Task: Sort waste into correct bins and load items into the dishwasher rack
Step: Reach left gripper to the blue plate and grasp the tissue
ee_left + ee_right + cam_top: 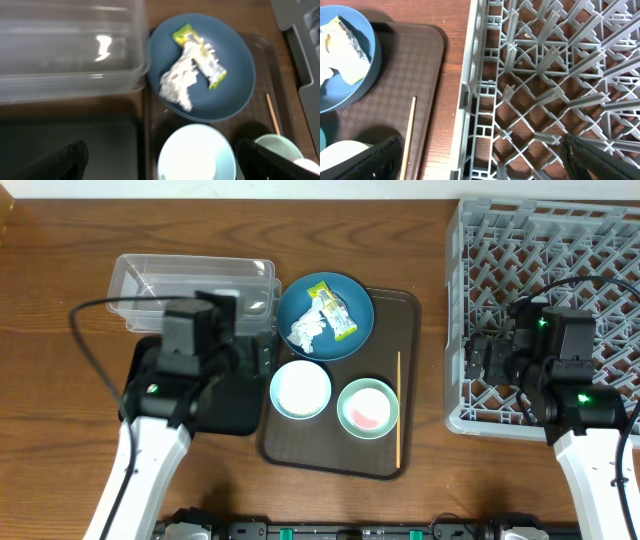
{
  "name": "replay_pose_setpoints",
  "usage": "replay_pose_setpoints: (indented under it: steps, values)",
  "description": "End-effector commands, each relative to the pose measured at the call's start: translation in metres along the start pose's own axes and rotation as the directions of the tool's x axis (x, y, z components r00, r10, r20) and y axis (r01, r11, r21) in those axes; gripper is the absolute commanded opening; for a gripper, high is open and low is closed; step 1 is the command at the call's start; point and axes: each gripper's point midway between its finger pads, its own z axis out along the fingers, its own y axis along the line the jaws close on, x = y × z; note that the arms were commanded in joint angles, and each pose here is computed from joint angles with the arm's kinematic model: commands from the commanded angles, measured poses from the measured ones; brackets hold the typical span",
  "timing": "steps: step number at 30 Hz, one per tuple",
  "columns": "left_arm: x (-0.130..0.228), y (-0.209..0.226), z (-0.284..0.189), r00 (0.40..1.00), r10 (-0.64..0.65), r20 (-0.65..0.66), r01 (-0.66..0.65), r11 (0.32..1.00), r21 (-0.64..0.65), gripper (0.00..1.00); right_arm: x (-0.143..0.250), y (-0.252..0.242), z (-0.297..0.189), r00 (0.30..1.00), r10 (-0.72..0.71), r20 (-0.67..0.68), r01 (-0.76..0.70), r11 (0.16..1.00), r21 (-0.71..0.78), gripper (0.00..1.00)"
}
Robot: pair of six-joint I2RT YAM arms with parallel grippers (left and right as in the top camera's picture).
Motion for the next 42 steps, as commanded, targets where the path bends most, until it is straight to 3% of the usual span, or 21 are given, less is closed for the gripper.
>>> replay_pose_setpoints:
  steps: [1,7,13,22,37,39,42]
  values:
    - [-0.025,-0.01,0.013,0.998,0.051,0.034,-0.051,0.999,-0.018,0.97,-0.008,0.006,-0.005,1.0,-0.01,0.024,0.01,1.0,-0.018,0.99]
    - [-0.051,-0.039,0.055,0.981,0.194,0.021,-0.194,0.981,-0.003,0.96,-0.008,0.006,-0.005,1.0,-0.01,0.024,0.011,1.0,-0.017,0.99]
    - [-0.035,-0.064,0.106,0.941,0.334,-0.05,-0.333,0.943,0.019,0.9,-0.008,0.006,-0.005,1.0,-0.01,0.021,0.011,1.0,-0.017,0.99]
    - [0.019,-0.06,0.159,0.912,0.347,-0.22,-0.346,0.937,0.043,0.82,-0.007,0.006,-0.005,1.0,-0.01,0.021,0.011,1.0,-0.017,0.99]
    - [0.055,-0.047,0.203,0.89,0.34,-0.304,-0.343,0.938,0.045,0.78,-0.007,0.006,-0.005,1.0,-0.01,0.021,0.011,1.0,-0.017,0.99]
    - [0.055,-0.048,0.203,0.89,0.34,-0.303,-0.343,0.938,0.045,0.7,-0.007,0.006,-0.005,1.0,-0.01,0.021,0.011,1.0,-0.017,0.99]
    - [0.056,-0.047,0.203,0.889,0.339,-0.307,-0.342,0.938,0.045,0.5,-0.007,0.006,-0.005,1.0,-0.01,0.021,0.011,1.0,-0.017,0.99]
